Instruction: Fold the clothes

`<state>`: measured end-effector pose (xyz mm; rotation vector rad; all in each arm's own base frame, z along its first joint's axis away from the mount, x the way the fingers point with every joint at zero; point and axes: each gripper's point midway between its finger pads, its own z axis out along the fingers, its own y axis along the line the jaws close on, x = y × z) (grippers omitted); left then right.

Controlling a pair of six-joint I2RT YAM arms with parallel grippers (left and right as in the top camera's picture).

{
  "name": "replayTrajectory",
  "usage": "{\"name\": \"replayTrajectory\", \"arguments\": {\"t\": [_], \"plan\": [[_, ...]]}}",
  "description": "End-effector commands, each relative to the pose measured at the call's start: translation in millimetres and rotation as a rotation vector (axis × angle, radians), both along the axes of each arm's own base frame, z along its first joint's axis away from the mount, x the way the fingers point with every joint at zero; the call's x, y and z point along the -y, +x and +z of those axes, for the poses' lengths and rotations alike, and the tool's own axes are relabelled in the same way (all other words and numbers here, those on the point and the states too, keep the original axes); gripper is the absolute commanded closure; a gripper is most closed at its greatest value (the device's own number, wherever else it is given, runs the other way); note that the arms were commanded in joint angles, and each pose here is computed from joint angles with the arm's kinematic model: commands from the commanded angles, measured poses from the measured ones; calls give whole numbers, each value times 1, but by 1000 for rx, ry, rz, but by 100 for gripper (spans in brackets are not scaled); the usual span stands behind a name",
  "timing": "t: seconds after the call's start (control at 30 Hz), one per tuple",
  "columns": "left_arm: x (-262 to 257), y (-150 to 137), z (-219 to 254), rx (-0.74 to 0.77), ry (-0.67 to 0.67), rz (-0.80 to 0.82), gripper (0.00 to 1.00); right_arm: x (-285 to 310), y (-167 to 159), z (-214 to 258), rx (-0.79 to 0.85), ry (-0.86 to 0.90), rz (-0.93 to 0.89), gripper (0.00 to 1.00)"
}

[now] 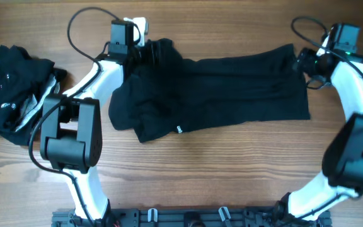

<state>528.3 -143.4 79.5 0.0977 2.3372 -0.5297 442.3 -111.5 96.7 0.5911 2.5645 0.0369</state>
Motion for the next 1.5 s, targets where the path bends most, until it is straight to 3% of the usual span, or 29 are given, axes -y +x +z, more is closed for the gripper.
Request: {"name": "replayTrajectory", "arguments": {"t": [0.0,0.17,0.43,0.5,0.53,0.57,0.6,0.73,0.9,1.0,1.1,1.17,1.27,1.47], "plan": [[-20,23,23,104,3,50,20,-22,-5,27,33,79,71,22],[-37,40,-15,109,4,89,24,-31,-25,16,-58,114,75,21],[-5,37,-65,69,-33,21,28,-54,-21,17,-50,153,130,21],[3,34,-69,61,-32,7,59,-54,-21,17,-50,153,130,22],[7,32,-70,56,-31,0,81,-54,-21,17,-51,153,130,22],[7,33,-70,57,-29,1,94,-54,-21,17,-51,153,130,22],[6,33,-70,57,-29,8,96,-54,-21,17,-51,153,130,22],[-13,40,-45,22,-142,135,96,-51,-21,17,-54,139,125,33],[-25,17,-1,-72,-208,152,96,-37,-26,13,-87,65,87,32],[-26,2,24,-101,-224,139,96,-34,-5,18,-28,41,114,33],[-27,-8,41,-110,-222,140,96,-28,36,14,77,8,129,28],[-28,-16,37,-148,-216,145,96,-23,60,4,140,-6,123,23],[-29,-29,24,-225,-202,154,96,-27,89,-10,228,24,145,23],[-30,-38,17,-271,-192,157,96,-27,109,-53,255,112,63,30]]}}
